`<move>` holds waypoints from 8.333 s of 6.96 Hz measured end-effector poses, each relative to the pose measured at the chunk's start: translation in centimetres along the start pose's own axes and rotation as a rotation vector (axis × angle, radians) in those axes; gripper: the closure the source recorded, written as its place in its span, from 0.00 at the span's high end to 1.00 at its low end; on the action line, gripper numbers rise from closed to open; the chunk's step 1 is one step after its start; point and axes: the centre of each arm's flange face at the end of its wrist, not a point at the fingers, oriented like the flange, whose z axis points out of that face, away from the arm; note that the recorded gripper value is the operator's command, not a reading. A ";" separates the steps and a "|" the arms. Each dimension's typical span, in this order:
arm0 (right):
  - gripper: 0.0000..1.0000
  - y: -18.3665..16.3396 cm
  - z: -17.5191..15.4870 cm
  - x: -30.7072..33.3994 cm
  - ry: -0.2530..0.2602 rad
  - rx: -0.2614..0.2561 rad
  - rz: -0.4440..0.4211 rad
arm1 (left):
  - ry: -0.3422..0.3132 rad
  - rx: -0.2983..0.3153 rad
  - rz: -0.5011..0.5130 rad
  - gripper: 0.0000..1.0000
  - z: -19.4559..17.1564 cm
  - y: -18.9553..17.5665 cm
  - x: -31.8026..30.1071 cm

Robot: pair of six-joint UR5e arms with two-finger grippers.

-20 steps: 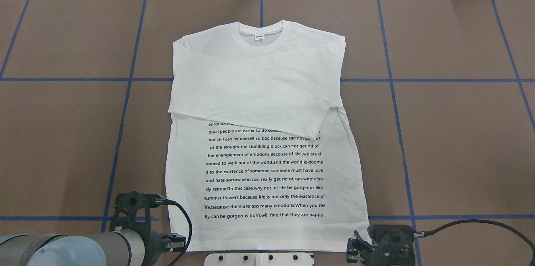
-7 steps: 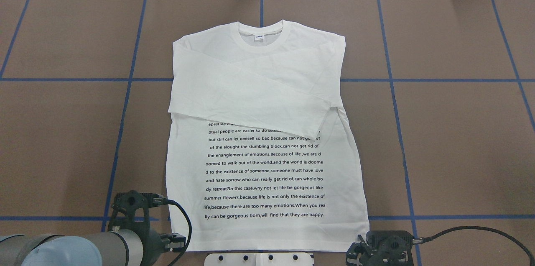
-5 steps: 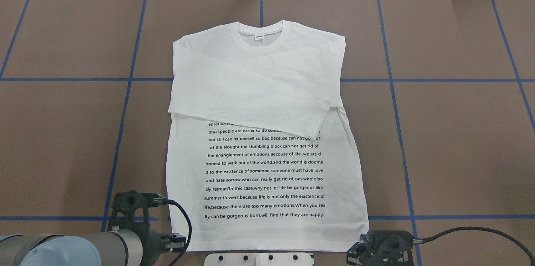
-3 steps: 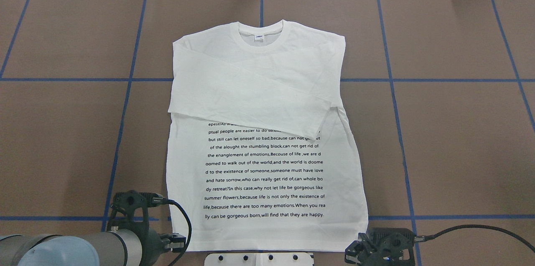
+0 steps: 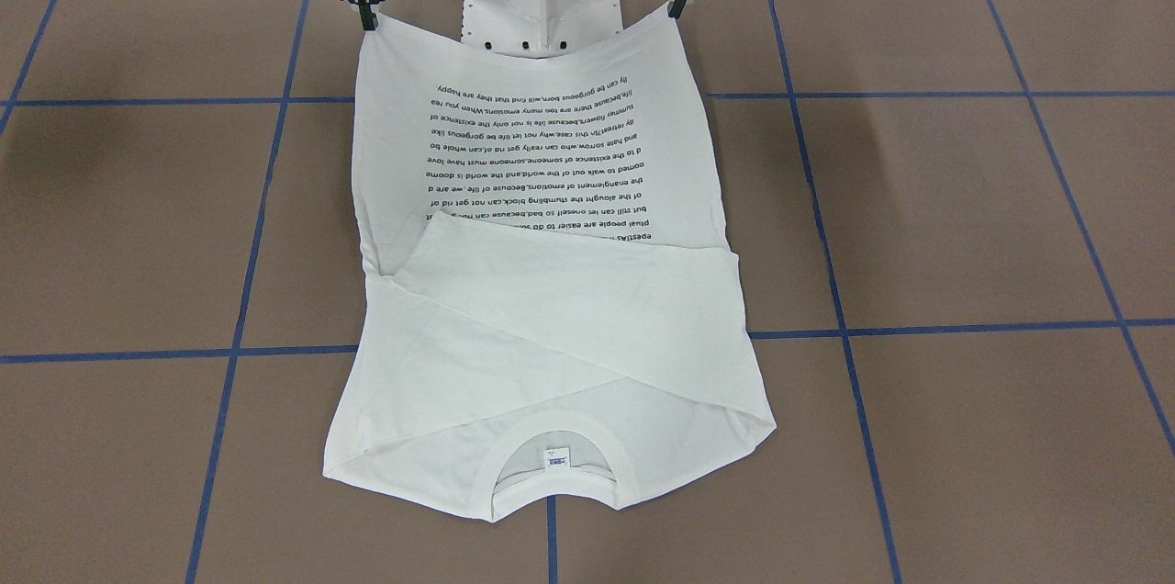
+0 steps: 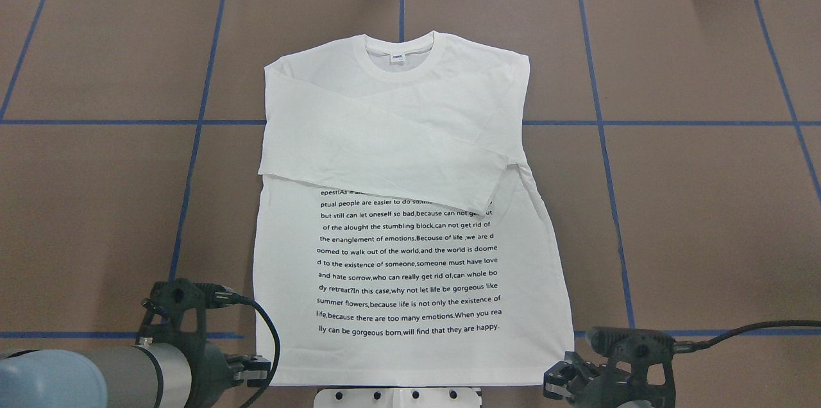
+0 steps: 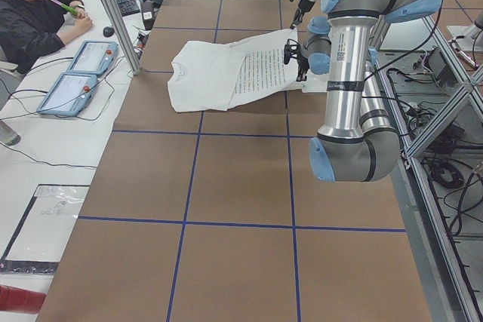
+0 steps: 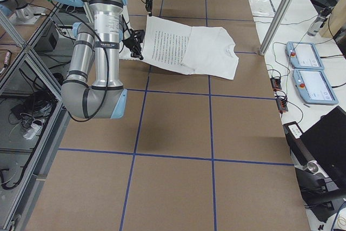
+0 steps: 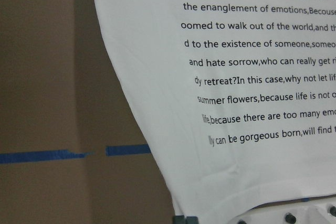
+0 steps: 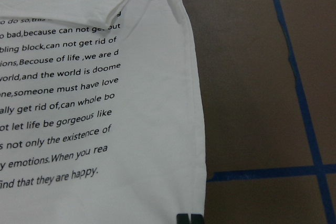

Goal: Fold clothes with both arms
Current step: 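Lift the hem with both grippers and fold it toward the collar, then lay the hem down near the collar and open both grippers, then move the left gripper to the folded shirt's side edge nearest the robot, then push the folded shirt away from the robot with the left gripper, then reach the right gripper over the shirt to the collar area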

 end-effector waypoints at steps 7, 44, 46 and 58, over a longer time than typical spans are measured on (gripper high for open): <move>0.00 -19.6 -5.3 -6.0 0.065 -0.014 -0.028 | -0.118 0.168 0.144 0.00 -10.5 -16.8 2.4; 1.00 -41.0 21.2 -5.4 0.117 0.060 -0.128 | -0.407 0.496 0.232 0.00 12.1 -49.5 -24.0; 1.00 -40.4 20.7 -6.3 0.100 0.064 -0.137 | -0.391 0.554 0.264 1.00 11.9 -55.2 -21.0; 0.80 -35.2 29.0 -30.3 -0.076 0.202 0.186 | -0.311 0.629 0.353 1.00 9.6 -52.4 -23.2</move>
